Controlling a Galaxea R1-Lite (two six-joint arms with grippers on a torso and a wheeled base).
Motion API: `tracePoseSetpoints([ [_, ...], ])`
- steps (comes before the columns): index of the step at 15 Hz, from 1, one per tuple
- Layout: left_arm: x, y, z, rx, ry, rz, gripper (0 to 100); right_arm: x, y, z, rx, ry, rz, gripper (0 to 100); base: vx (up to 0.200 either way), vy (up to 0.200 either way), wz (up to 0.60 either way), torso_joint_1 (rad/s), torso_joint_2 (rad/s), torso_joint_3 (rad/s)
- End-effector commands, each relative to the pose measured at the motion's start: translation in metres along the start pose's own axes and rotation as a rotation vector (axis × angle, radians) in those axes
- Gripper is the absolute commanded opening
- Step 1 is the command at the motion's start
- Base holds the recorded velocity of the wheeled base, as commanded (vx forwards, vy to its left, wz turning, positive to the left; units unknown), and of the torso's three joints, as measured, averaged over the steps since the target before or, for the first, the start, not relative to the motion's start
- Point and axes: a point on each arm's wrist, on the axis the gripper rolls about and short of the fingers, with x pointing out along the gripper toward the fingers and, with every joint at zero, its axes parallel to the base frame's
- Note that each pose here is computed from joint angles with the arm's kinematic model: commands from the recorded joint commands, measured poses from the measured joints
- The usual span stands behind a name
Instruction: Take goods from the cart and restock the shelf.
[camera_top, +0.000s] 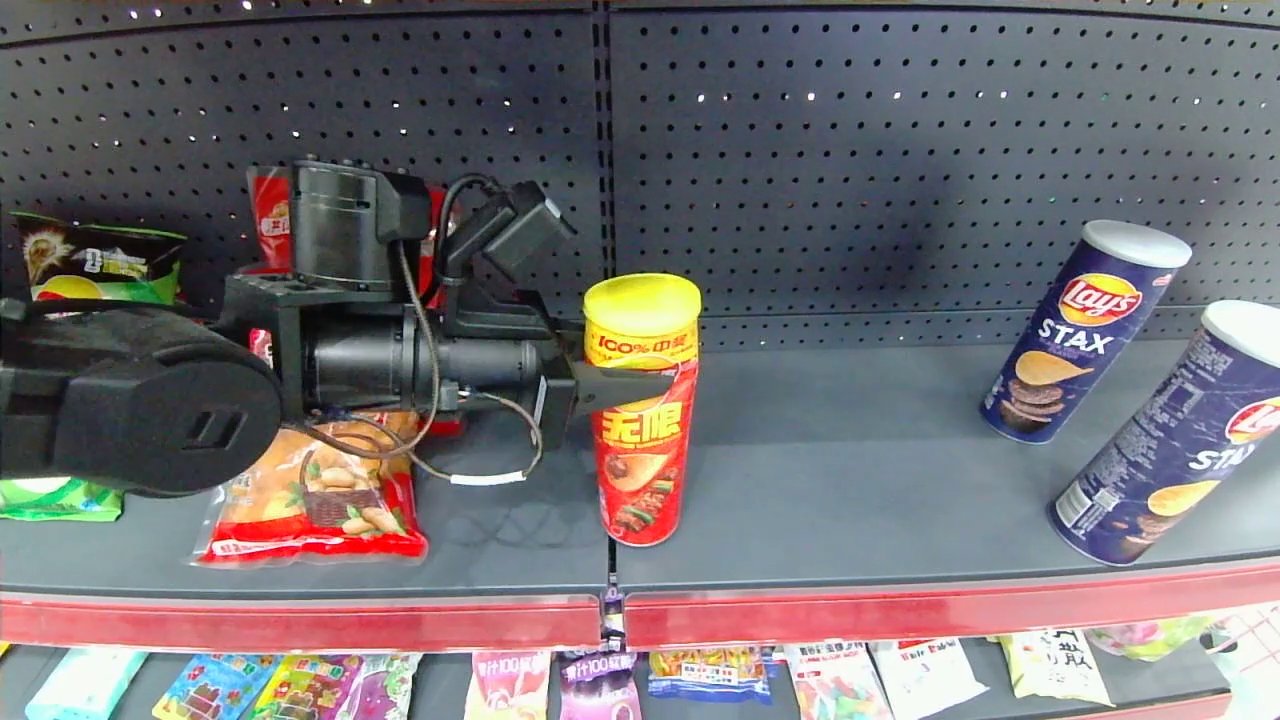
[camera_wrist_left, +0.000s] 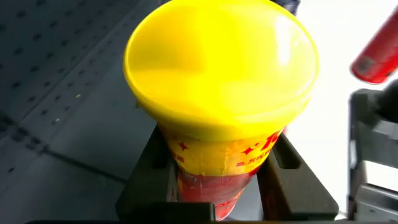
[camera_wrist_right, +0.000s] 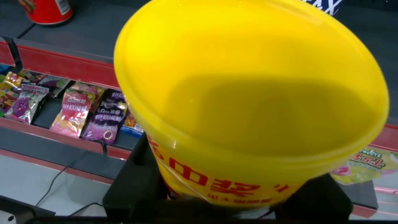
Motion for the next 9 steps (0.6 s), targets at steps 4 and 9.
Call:
tracePoseSetpoints([
  [4, 0.0033, -0.0127, 0.0026, 0.013, 0.0, -0.02, 0, -0.0012, 0.0, 0.0017, -0.002, -0.011, 0.0, 0, 0.0, 0.0, 0.0, 0.0, 0.0, 0.0],
  [9, 0.0061, -0.0188, -0.0026, 0.003, 0.015, -0.04, 0, -0.0006, 0.0, 0.0008, -0.001, -0.005, 0.001, 0, 0.0, 0.0, 0.0, 0.0, 0.0, 0.0],
])
